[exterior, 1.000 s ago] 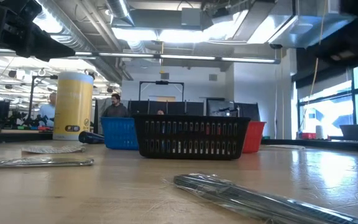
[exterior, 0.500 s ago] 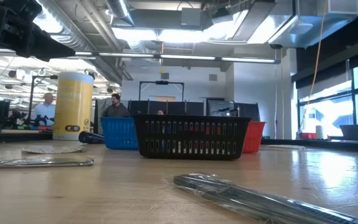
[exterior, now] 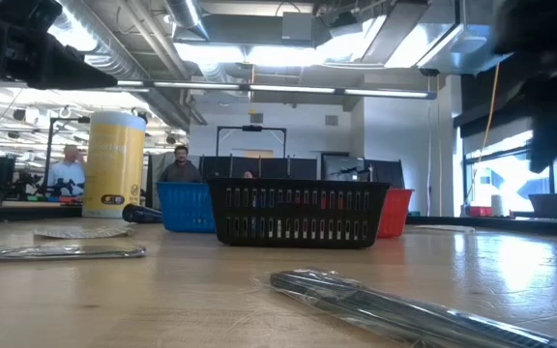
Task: Pick & Place Travel size toiletries
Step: Put the black comb into the blue bin
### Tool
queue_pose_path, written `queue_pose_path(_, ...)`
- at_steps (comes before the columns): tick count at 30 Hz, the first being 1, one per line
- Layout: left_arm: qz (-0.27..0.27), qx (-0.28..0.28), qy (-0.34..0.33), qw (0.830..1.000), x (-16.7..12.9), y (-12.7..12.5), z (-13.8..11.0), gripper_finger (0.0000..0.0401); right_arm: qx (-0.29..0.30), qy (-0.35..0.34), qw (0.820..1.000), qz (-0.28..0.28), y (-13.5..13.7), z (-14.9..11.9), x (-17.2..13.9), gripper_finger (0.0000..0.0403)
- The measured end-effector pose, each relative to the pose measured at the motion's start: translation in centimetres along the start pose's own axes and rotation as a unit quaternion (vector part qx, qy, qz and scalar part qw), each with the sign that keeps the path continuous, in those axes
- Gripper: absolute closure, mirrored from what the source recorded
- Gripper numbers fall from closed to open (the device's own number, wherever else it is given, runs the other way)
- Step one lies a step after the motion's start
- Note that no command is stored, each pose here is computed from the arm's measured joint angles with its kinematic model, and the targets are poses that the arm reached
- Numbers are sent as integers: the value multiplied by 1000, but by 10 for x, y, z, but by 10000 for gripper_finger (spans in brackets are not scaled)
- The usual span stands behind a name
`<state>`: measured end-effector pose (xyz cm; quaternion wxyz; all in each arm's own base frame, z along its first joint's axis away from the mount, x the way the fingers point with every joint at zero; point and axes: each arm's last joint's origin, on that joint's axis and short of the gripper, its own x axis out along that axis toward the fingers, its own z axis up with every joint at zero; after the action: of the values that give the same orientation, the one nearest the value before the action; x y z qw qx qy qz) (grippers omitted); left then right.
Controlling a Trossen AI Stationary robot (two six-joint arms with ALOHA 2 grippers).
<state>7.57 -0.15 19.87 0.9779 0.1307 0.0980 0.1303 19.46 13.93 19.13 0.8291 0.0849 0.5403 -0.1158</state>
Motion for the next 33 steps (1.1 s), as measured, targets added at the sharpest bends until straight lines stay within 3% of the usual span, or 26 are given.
queue_pose_path(3, 0, 21, 0, 1000, 0, 0, 0, 364, 25, 12, 1000, -11, -17, 15, 3, 103)
queue_pose_path(10, 2, 35, -10, 999, 0, 0, 2, 366, -4, -6, 1000, -2, -43, 35, -6, 161)
queue_pose_path(19, 0, 23, -18, 1000, 0, 1, 4, 363, -53, 29, 993, 97, -33, 31, -11, 221)
queue_pose_path(24, -21, -95, -69, 993, -1, 1, 14, 365, -74, 33, 987, 137, -20, 27, -11, 249)
queue_pose_path(29, -12, -182, -144, 973, -4, 7, 29, 365, -71, 25, 985, 153, -6, 19, -16, 283)
queue_pose_path(33, -13, -213, -203, 956, -8, 11, 40, 365, -74, 8, 987, 139, 1, 11, -19, 315)
